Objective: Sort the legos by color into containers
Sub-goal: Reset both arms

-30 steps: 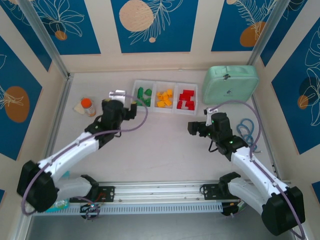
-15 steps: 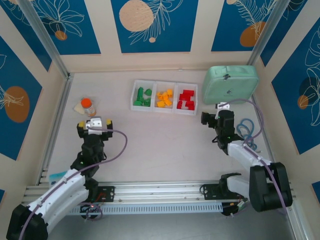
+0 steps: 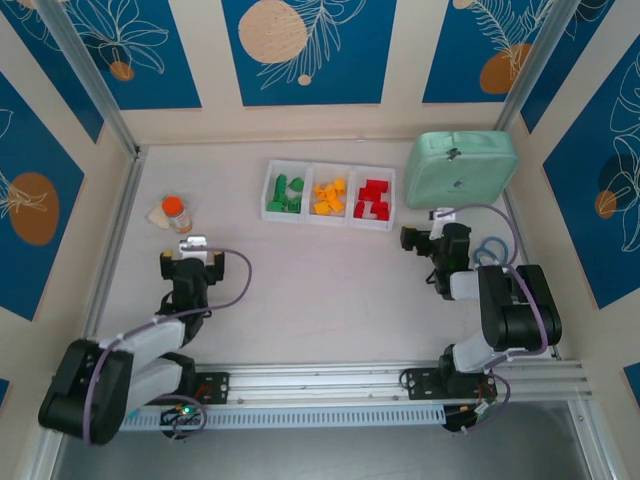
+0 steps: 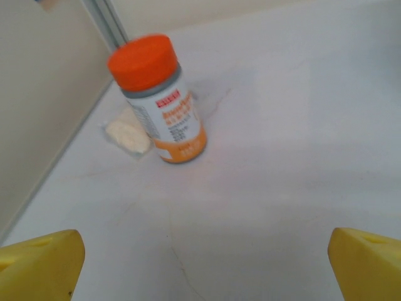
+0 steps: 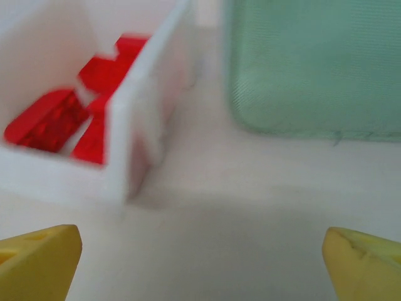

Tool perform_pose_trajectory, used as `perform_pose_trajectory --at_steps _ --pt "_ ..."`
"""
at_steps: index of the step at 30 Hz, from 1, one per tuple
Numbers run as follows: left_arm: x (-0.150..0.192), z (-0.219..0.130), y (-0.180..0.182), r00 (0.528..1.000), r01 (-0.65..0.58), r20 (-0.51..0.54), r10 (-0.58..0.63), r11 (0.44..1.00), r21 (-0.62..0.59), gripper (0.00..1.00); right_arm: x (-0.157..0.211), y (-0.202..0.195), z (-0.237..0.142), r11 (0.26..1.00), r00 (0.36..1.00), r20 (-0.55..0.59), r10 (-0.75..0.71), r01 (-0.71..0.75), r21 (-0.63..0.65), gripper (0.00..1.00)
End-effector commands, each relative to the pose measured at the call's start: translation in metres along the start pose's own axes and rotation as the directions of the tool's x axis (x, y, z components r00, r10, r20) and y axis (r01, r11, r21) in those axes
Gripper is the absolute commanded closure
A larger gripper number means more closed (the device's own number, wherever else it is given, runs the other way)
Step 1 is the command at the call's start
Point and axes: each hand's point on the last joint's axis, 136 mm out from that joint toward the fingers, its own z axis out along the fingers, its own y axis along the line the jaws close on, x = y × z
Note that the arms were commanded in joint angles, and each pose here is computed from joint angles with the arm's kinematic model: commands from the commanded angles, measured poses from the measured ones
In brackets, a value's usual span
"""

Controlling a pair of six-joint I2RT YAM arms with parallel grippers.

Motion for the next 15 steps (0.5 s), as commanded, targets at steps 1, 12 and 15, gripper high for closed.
perform_pose_trajectory --at_steps 1,12,15 --pt "-0.04 0.019 -0.015 0.995 0.038 0.087 -0.049 0.991 0.127 0.01 -0.024 0.018 0.001 0.997 0.997 0.077 0.011 -0.004 -0.082 0.01" --pt "-0.029 0.067 -0.029 0.99 0.095 0.079 -0.116 0.968 0.234 0.01 -0.023 0.017 0.001 0.997 0.998 0.067 0.009 -0.004 -0.074 0.01" --pt "-0.029 0.07 -0.023 0.99 0.106 0.073 -0.122 0.976 0.19 0.01 -0.022 0.017 0.001 0.997 0.998 0.061 0.01 -0.006 -0.076 0.01"
